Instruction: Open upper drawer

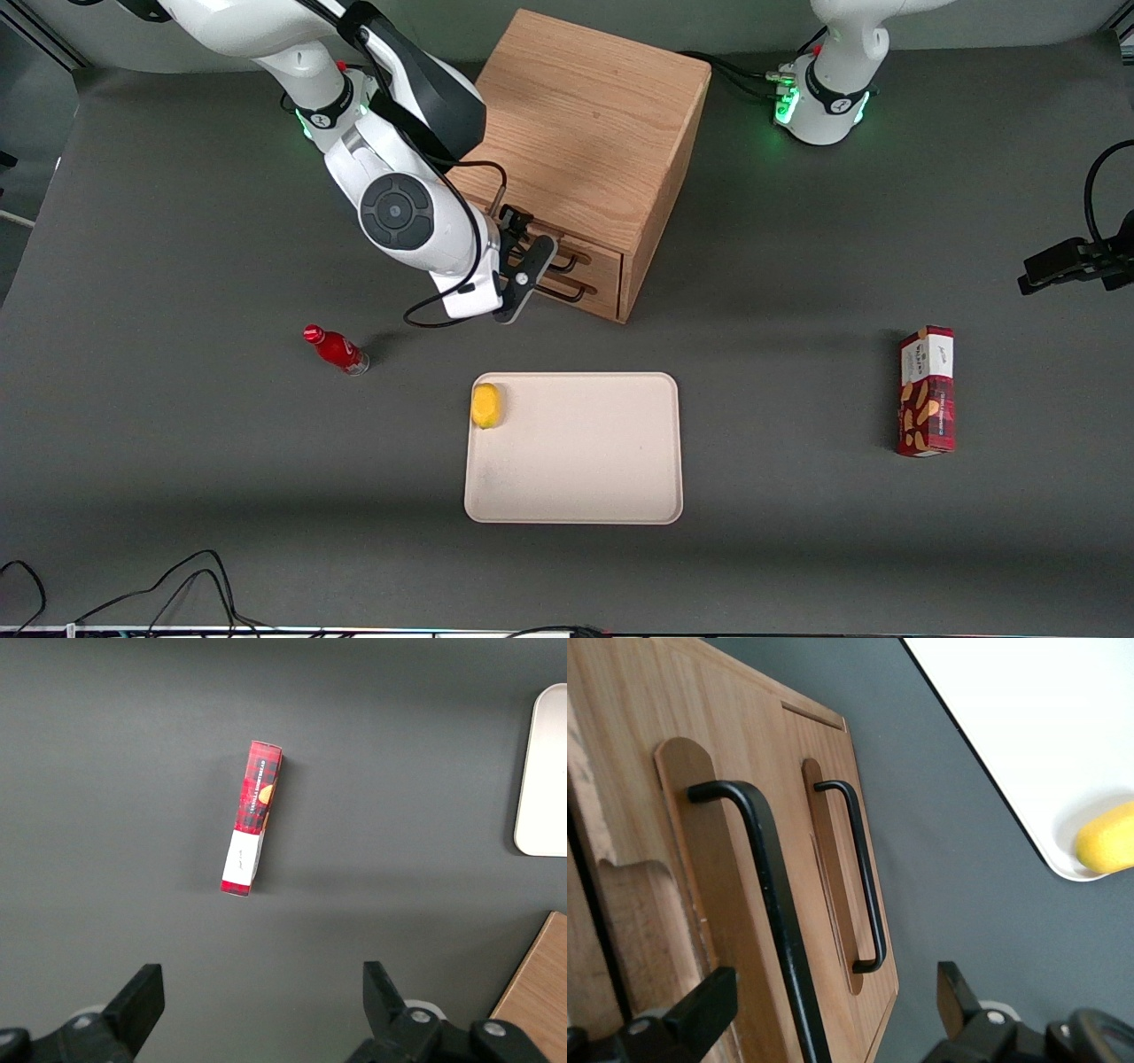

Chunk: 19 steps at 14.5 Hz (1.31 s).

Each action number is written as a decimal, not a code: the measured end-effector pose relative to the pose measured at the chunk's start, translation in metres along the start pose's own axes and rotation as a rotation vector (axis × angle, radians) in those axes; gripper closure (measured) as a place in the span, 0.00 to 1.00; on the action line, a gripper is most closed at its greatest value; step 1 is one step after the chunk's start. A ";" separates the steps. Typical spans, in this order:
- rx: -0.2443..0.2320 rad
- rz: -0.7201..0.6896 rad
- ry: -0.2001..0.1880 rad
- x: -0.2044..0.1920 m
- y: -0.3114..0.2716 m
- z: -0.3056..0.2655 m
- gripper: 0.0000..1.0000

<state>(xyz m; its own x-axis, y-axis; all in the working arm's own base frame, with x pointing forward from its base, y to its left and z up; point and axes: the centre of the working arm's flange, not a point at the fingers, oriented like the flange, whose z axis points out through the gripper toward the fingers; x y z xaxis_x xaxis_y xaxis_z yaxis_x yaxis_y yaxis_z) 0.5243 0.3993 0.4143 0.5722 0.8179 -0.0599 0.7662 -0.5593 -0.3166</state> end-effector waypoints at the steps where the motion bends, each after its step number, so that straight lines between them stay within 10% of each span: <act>1: -0.002 0.001 0.002 0.000 0.001 0.002 0.00; 19: -0.028 -0.008 0.016 0.001 0.011 0.013 0.00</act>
<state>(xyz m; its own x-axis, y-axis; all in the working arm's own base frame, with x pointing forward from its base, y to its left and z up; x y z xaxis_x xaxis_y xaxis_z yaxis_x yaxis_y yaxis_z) 0.5294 0.3964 0.3984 0.5702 0.8204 -0.0417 0.7787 -0.5560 -0.2908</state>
